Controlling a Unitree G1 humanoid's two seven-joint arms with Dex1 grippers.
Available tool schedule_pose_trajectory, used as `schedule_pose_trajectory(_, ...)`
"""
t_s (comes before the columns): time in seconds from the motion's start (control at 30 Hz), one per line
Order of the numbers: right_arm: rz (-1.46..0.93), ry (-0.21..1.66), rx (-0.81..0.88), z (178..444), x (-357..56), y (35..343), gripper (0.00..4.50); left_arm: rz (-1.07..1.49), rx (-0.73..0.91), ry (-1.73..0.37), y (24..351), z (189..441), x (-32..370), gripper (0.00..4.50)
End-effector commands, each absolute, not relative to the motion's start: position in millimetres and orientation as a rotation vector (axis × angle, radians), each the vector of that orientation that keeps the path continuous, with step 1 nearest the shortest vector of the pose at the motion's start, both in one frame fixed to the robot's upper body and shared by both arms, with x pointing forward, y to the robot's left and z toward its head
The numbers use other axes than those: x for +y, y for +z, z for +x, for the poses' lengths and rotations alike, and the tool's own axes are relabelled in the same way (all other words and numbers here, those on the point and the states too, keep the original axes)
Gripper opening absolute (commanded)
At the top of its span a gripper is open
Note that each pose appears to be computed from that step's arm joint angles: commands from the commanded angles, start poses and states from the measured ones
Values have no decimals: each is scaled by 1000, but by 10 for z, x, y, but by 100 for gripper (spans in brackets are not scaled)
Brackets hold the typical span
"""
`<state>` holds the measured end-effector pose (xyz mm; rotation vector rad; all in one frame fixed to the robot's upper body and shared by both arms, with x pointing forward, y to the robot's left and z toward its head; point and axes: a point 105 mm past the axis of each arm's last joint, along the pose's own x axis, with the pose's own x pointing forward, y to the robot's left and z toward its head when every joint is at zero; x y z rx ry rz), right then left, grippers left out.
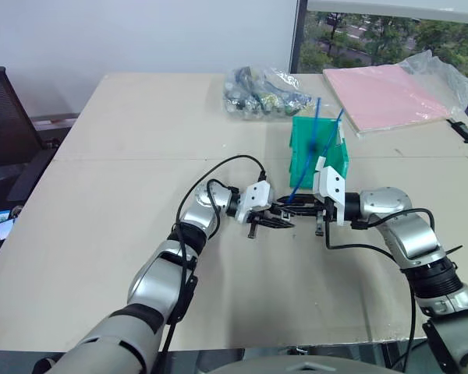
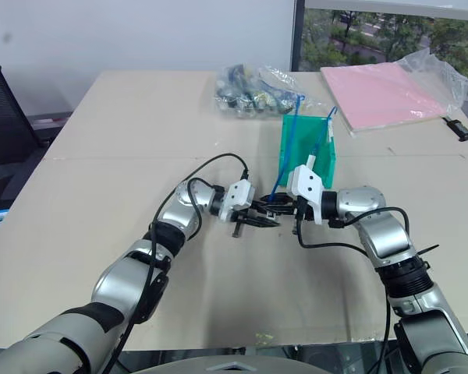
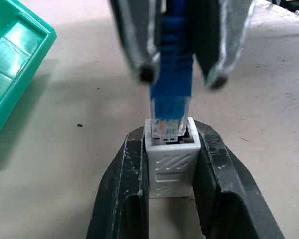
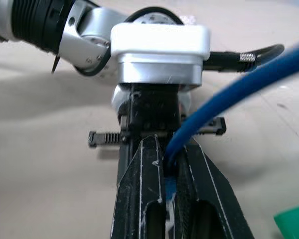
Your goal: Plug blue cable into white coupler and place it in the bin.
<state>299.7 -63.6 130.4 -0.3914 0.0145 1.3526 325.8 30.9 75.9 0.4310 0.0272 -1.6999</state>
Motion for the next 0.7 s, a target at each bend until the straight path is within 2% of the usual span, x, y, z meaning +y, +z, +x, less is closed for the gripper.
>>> schedule_pose_trajectory(0.03, -449, 1355, 200, 2983, -730, 868, 0, 441, 133, -1793, 488, 3064, 259, 56)
schedule_pose_trajectory(0.23, -479, 1374, 272, 2951, -776, 664, 0, 438, 127, -1780, 519, 3091, 272, 56)
schedule_pose_trajectory(0.57, -430, 1337, 292, 2905, -835, 635, 0, 420, 124, -1778, 525, 3088, 265, 56)
schedule_pose_trajectory(0.7, -333, 1271, 221, 2995, -822, 788, 0, 414, 125, -1780, 522, 3080, 271, 56)
